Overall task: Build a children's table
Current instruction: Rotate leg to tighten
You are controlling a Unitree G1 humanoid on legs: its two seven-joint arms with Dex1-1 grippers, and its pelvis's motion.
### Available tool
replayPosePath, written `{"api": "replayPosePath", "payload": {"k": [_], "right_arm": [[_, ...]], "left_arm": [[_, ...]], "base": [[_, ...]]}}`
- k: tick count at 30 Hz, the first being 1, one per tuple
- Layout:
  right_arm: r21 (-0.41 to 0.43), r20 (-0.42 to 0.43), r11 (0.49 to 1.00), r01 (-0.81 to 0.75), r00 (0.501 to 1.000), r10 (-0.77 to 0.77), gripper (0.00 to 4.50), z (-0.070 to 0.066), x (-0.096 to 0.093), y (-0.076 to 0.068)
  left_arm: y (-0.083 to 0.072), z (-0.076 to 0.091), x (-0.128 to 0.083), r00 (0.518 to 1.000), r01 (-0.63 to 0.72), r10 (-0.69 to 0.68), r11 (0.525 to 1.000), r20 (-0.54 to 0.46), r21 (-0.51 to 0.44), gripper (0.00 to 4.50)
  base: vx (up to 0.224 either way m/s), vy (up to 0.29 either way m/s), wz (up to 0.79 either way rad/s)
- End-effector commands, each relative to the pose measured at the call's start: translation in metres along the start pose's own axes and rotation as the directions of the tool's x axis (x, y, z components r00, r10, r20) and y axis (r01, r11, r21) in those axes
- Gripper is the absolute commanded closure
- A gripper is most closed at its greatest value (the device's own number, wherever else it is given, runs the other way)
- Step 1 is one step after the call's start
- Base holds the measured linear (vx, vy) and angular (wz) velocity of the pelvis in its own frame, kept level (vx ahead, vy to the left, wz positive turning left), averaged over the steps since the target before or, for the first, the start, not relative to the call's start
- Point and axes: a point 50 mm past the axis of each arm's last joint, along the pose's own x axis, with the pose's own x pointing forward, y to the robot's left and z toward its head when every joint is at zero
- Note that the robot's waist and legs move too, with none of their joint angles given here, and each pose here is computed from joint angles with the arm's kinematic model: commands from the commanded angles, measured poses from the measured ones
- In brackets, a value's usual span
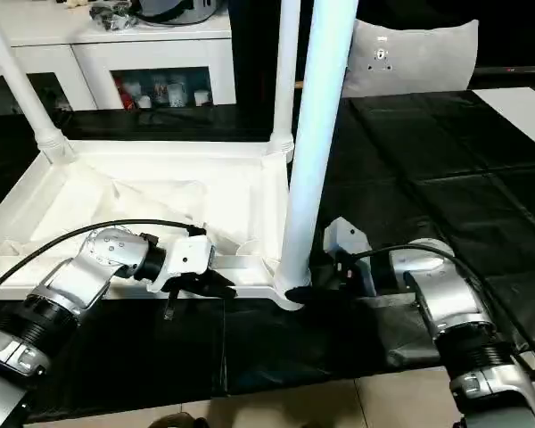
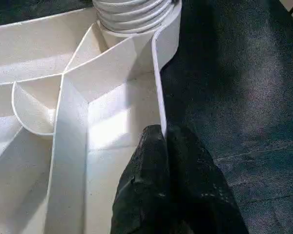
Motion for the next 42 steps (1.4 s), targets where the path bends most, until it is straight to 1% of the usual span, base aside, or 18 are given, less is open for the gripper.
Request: {"api": "replayPosePath", "payload": {"k": [1, 8, 12, 13, 14, 16, 17, 18, 19, 21, 22, 28, 29, 31, 33, 36, 37, 42], "right_arm": [[-0.014, 0.016, 1.000, 0.009, 1.000, -0.009, 1.62, 0.005, 0.001, -0.002], [0.002, 0.038, 1.000, -0.016, 0.999, 0.016, 1.76, 0.001, 0.005, 0.004], [0.037, 0.098, 0.999, 0.001, 0.995, -0.005, 1.78, 0.002, 0.008, 0.007], [0.087, 0.125, 0.994, 0.060, 0.990, -0.070, 1.78, 0.002, 0.017, 0.006], [0.087, 0.125, 0.994, 0.060, 0.990, -0.070, 1.78, 0.002, 0.017, 0.006], [0.175, 0.138, 0.962, 0.210, 0.962, -0.235, 1.78, 0.001, 0.030, -0.002], [0.175, 0.138, 0.962, 0.210, 0.962, -0.235, 1.78, 0.001, 0.030, -0.002], [0.219, 0.146, 0.936, 0.275, 0.939, -0.310, 1.78, 0.001, 0.034, -0.008], [0.280, 0.154, 0.889, 0.362, 0.897, -0.414, 1.78, 0.003, 0.040, -0.016], [0.295, 0.154, 0.876, 0.381, 0.886, -0.437, 1.78, 0.003, 0.042, -0.017], [0.369, 0.155, 0.806, 0.462, 0.825, -0.544, 1.78, 0.007, 0.051, -0.024], [0.442, 0.136, 0.689, 0.575, 0.716, -0.685, 1.78, 0.011, 0.060, -0.032], [0.442, 0.154, 0.704, 0.556, 0.726, -0.670, 1.44, 0.012, 0.059, -0.030], [0.431, 0.162, 0.717, 0.548, 0.735, -0.659, 1.44, 0.011, 0.058, -0.029], [0.421, 0.171, 0.734, 0.533, 0.748, -0.642, 1.04, 0.009, 0.054, -0.027], [0.391, 0.175, 0.752, 0.531, 0.759, -0.627, 0.86, 0.006, 0.046, -0.024], [0.379, 0.185, 0.761, 0.526, 0.763, -0.620, 0.62, 0.005, 0.040, -0.023], [0.300, 0.207, 0.823, 0.483, 0.809, -0.550, 0.28, 0.003, 0.012, -0.019]], "left_arm": [[-0.010, 0.002, 0.012, 0.991, 0.131, -0.130, 0.990, -0.029, 0.048, 4.50], [-0.012, 0.000, 0.014, 0.994, 0.111, -0.111, 0.994, -0.016, 0.023, 4.50], [-0.012, -0.003, 0.015, 0.998, 0.062, -0.062, 0.998, -0.017, -0.025, 4.50], [-0.009, 0.000, 0.021, 1.000, -0.019, 0.020, 0.996, 0.010, -0.091, 4.50], [-0.009, 0.000, 0.021, 1.000, -0.019, 0.020, 0.996, 0.010, -0.091, 4.50], [-0.004, 0.008, 0.029, 0.990, -0.122, 0.132, 0.974, 0.042, -0.190, 4.50], [-0.004, 0.008, 0.029, 0.990, -0.122, 0.132, 0.974, 0.042, -0.190, 4.50], [-0.002, 0.011, 0.032, 0.985, -0.148, 0.162, 0.967, 0.052, -0.210, 4.50], [0.001, 0.016, 0.037, 0.975, -0.193, 0.215, 0.949, 0.063, -0.248, 4.50], [0.002, 0.018, 0.038, 0.972, -0.204, 0.228, 0.944, 0.065, -0.258, 4.50], [0.009, 0.027, 0.046, 0.946, -0.282, 0.318, 0.904, 0.065, -0.321, 4.50], [0.013, 0.034, 0.057, 0.915, -0.369, 0.403, 0.852, 0.015, -0.371, 4.50], [0.014, 0.033, 0.057, 0.911, -0.388, 0.412, 0.853, -0.005, -0.348, 4.50], [0.014, 0.031, 0.055, 0.908, -0.403, 0.419, 0.855, -0.022, -0.328, 4.50], [0.014, 0.027, 0.051, 0.908, -0.410, 0.417, 0.861, -0.044, -0.301, 4.50], [0.014, 0.020, 0.045, 0.908, -0.418, 0.414, 0.871, -0.072, -0.258, 4.50], [0.014, 0.017, 0.041, 0.908, -0.417, 0.410, 0.876, -0.084, -0.242, 4.50], [0.012, 0.005, 0.028, 0.926, -0.378, 0.364, 0.903, -0.104, -0.203, 4.50]], "base": [[0.000, 0.000, 0.00], [0.000, 0.000, 0.00], [0.000, 0.000, 0.00], [0.000, 0.000, 0.00], [0.000, 0.000, 0.00], [0.000, 0.000, 0.00], [0.000, 0.000, 0.00], [0.000, 0.000, 0.00], [0.000, 0.000, 0.00], [0.000, 0.000, 0.00], [0.000, 0.000, 0.00], [0.000, 0.000, 0.00], [0.000, 0.000, 0.00], [0.000, 0.000, 0.00], [0.000, 0.000, 0.00], [0.000, 0.000, 0.00], [0.000, 0.000, 0.00], [0.000, 0.000, 0.00]]}}
